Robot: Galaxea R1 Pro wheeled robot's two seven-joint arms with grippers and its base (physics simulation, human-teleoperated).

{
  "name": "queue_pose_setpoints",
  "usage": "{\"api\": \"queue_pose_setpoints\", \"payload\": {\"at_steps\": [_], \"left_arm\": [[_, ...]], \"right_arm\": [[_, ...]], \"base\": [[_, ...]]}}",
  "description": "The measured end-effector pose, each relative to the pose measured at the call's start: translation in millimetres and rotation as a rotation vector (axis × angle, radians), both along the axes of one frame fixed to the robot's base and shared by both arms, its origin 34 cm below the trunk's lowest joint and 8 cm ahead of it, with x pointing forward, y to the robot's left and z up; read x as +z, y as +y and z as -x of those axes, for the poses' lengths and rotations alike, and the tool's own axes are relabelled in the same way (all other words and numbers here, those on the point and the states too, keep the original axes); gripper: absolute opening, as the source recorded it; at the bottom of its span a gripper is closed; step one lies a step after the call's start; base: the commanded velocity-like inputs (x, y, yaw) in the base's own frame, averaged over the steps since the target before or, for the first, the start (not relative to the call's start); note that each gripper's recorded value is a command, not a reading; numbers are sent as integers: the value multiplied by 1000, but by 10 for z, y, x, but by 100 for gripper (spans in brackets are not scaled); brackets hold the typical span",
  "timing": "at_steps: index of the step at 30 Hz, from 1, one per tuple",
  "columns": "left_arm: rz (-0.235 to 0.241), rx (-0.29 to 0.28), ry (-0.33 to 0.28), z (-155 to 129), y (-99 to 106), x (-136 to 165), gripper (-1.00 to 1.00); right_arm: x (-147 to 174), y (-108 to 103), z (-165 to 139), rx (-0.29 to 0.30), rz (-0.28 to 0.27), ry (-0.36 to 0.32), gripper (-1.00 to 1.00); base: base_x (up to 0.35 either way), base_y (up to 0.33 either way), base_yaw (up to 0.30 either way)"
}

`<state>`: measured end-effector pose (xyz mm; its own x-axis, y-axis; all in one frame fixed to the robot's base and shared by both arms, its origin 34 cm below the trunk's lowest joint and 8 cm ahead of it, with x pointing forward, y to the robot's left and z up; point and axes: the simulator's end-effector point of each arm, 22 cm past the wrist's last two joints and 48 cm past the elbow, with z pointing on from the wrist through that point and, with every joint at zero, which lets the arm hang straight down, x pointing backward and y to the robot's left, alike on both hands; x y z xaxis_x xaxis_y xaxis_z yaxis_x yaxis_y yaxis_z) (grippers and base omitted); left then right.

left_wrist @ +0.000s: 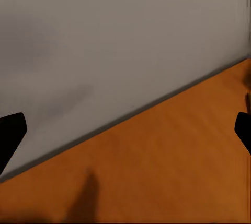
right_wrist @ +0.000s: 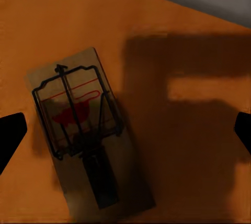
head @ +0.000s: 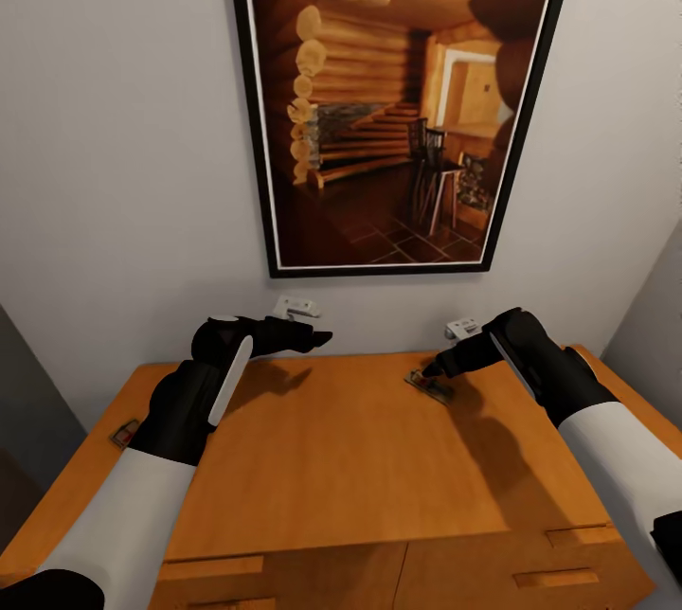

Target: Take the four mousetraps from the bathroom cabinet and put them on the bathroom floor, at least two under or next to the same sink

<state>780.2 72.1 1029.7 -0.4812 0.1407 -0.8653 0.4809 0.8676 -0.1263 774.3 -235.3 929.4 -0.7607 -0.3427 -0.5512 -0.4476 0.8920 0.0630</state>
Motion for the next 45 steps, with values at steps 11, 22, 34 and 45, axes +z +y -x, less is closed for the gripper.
{"api": "queue_pose_setpoints", "payload": {"at_steps": [11, 22, 34, 45], "left_arm": [[-1, 0, -1, 0, 1, 2, 100], [-2, 1, -2, -1, 4, 3, 100], [-3, 2, -2, -3, 8, 1, 100], [-4, 3, -2, -4, 10, 1, 100]], "right_arm": [[4, -1, 0, -1, -1, 0, 100], [5, 0, 0, -1, -2, -1, 100], [3, 3, 0, -2, -5, 0, 100], [-5, -4, 0, -5, -5, 2, 100]], "base": [[-67, 0, 0], [-7, 0, 0], [0, 0, 0], [0, 0, 0]]}}
